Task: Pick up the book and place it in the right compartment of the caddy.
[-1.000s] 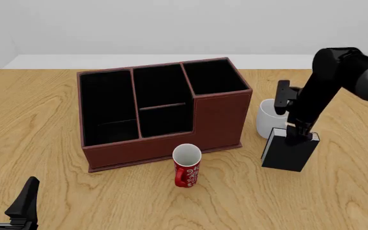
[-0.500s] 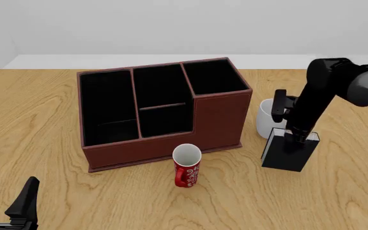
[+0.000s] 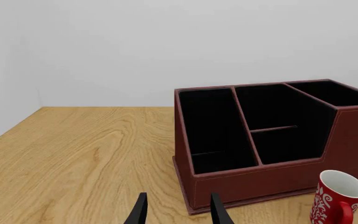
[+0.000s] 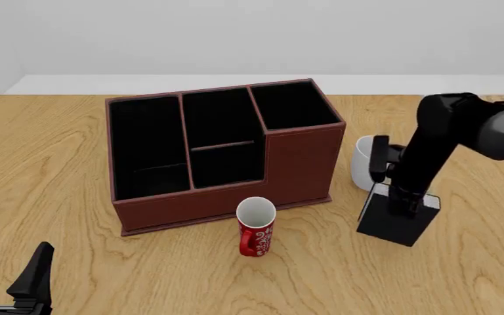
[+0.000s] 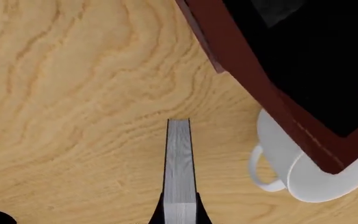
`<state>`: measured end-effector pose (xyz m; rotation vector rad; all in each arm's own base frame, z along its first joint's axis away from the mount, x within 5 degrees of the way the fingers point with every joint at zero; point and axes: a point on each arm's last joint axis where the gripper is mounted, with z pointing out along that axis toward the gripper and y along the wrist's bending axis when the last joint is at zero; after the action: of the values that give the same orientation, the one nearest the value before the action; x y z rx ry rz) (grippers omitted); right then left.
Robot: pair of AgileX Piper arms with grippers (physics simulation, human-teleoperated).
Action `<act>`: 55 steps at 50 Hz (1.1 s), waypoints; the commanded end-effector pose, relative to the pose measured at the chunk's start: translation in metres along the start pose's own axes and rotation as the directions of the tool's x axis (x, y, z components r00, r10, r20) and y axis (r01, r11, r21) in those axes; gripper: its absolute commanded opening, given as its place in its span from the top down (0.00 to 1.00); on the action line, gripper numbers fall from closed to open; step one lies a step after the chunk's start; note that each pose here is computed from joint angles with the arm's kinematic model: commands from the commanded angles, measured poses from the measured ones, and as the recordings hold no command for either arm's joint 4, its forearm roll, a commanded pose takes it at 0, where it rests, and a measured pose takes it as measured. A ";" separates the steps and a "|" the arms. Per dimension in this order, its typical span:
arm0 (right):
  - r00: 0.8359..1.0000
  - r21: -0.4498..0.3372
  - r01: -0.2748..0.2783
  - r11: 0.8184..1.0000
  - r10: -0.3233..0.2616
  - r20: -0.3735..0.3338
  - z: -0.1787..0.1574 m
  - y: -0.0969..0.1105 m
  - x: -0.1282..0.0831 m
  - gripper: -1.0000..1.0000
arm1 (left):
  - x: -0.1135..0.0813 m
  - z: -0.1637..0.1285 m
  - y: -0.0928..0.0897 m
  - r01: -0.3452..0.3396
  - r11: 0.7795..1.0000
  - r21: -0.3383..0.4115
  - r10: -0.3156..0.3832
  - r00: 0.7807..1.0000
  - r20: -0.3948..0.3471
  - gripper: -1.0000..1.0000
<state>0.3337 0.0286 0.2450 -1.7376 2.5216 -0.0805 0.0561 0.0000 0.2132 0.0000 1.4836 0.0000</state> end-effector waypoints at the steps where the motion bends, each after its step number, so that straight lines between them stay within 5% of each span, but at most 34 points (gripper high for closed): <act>1: 1.000 -0.009 -0.002 1.000 0.002 0.009 -0.016 0.032 -0.005 1.00 | 0.000 0.000 0.000 0.000 1.000 0.000 0.000 1.000 0.000 0.00; 27: 0.988 0.075 -0.071 0.995 0.060 0.140 -0.076 0.137 -0.014 1.00 | 0.000 0.000 0.000 0.000 1.000 0.000 0.000 1.000 0.000 0.00; 32: 0.971 0.084 -0.117 0.990 0.097 0.217 -0.095 0.158 -0.028 1.00 | 0.000 0.000 0.000 0.000 1.000 0.000 0.000 1.000 0.000 0.00; 36: 0.931 0.075 -0.177 0.981 0.142 0.335 -0.124 0.184 -0.039 1.00 | 0.000 0.000 0.000 0.000 1.000 0.000 0.000 1.000 0.000 0.00; 44: 0.875 0.039 -0.236 0.971 0.195 0.442 -0.151 0.205 -0.036 1.00 | 0.000 0.000 0.000 0.000 1.000 0.000 0.000 1.000 0.000 0.00; 53: 0.865 0.029 -0.269 0.963 0.229 0.447 -0.150 0.206 -0.029 1.00 | 0.000 0.000 0.000 0.000 1.000 0.000 0.000 1.000 0.000 0.00; 55: 0.850 0.016 -0.282 0.959 0.242 0.467 -0.156 0.209 -0.030 1.00 | 0.000 0.000 0.000 0.000 1.000 0.000 0.000 1.000 0.000 0.00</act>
<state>0.1523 0.1300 0.3668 -1.2994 2.3340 0.1302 0.0561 0.0000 0.2132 0.0000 1.4836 0.0000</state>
